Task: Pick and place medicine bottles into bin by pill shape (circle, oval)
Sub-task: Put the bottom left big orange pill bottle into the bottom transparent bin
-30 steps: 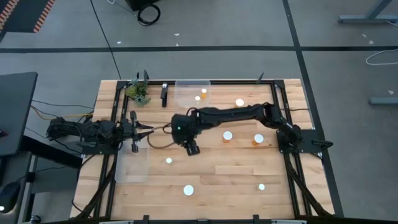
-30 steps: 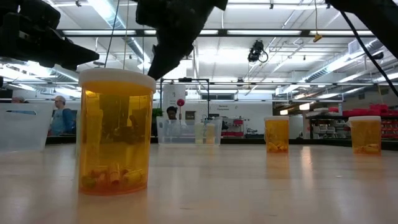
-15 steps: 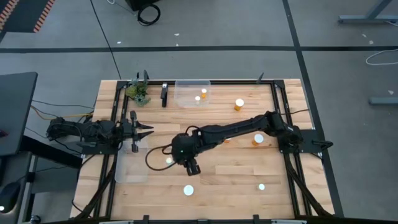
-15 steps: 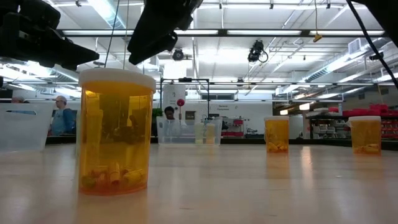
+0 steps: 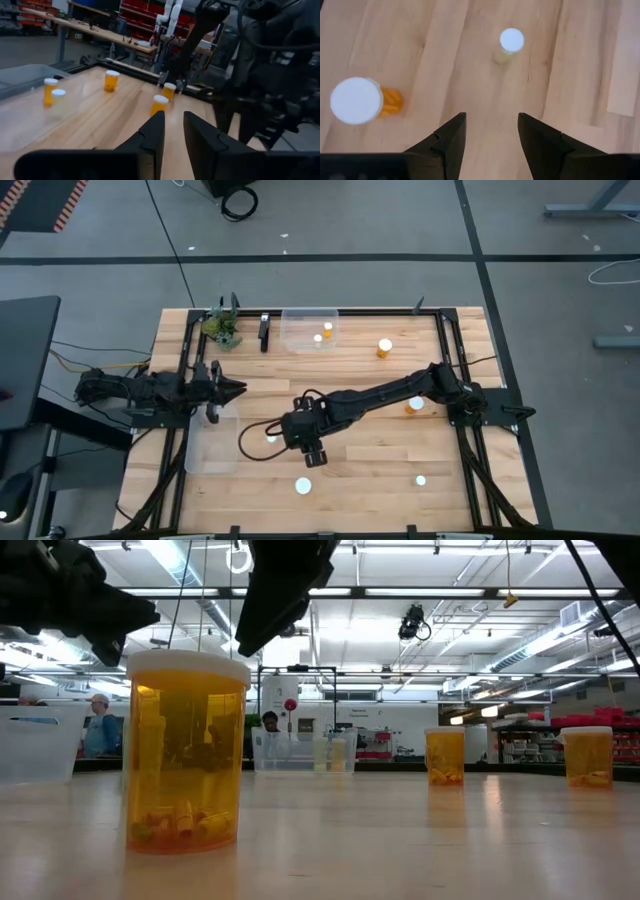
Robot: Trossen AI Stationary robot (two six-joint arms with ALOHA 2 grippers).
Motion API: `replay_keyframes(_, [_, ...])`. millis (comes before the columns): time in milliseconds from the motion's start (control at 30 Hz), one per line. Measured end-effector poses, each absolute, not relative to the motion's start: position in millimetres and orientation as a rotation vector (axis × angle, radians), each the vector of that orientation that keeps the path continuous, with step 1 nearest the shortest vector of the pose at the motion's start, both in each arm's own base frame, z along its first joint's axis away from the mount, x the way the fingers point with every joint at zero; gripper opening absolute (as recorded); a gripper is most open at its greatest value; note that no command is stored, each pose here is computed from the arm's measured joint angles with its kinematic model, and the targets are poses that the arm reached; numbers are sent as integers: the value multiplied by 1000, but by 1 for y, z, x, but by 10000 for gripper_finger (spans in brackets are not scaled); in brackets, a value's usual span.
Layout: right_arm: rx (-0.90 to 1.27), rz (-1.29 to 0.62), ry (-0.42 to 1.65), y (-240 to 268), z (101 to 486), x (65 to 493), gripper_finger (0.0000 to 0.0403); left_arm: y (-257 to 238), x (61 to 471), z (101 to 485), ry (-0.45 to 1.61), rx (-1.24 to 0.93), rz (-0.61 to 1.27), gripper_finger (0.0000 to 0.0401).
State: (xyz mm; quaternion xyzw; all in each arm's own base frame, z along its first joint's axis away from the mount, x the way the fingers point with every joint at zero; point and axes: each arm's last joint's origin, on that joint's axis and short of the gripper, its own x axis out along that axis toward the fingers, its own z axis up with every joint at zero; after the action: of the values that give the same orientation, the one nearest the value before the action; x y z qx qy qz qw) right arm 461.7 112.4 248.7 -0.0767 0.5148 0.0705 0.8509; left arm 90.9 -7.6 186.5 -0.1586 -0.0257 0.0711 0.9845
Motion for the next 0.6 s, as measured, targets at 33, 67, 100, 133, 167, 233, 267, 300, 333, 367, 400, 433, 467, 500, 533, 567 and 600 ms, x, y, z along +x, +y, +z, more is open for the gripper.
replay_keyframes(33, [-168,148,1086,112,250,461,185,-8,91,188,-56,-320,141,73])
replay_keyframes(67, [-173,145,1081,111,251,461,185,-8,91,189,-59,-322,141,71])
replay_keyframes(100, [-177,140,1071,109,255,460,185,-7,91,190,-60,-326,142,68])
replay_keyframes(133, [-179,137,1071,107,257,459,185,-7,90,191,-59,-330,141,65])
replay_keyframes(167, [-179,136,1064,105,260,459,185,-7,90,193,-62,-333,141,63])
replay_keyframes(233, [-174,129,1049,101,268,457,185,-7,90,197,-61,-335,142,57])
replay_keyframes(267, [-172,124,1042,98,271,456,185,-8,91,197,-56,-339,142,54])
replay_keyframes(300, [-175,122,1024,96,276,455,185,-8,92,197,-48,-346,142,52])
replay_keyframes(333, [-182,114,1022,94,279,454,185,-8,93,196,-36,-356,140,51])
replay_keyframes(367, [-184,109,1016,93,283,453,185,-9,94,197,-22,-356,134,51])
replay_keyframes(400, [-184,103,1003,91,287,451,185,-9,95,198,-11,-355,122,53])
replay_keyframes(433, [-185,98,1001,90,290,450,185,-10,97,199,4,-362,106,56])
replay_keyframes(467, [-189,96,995,90,291,449,185,-11,99,199,23,-376,95,60])
replay_keyframes(500, [-196,92,988,90,294,448,185,-12,101,201,42,-379,87,66])
replay_keyframes(533, [-204,89,989,89,294,448,185,-13,103,202,64,-381,75,72])
replay_keyframes(567, [-210,90,985,89,294,448,185,-13,106,203,88,-378,65,79])
replay_keyframes(600, [-213,92,980,88,295,448,185,-14,108,206,105,-375,57,86])
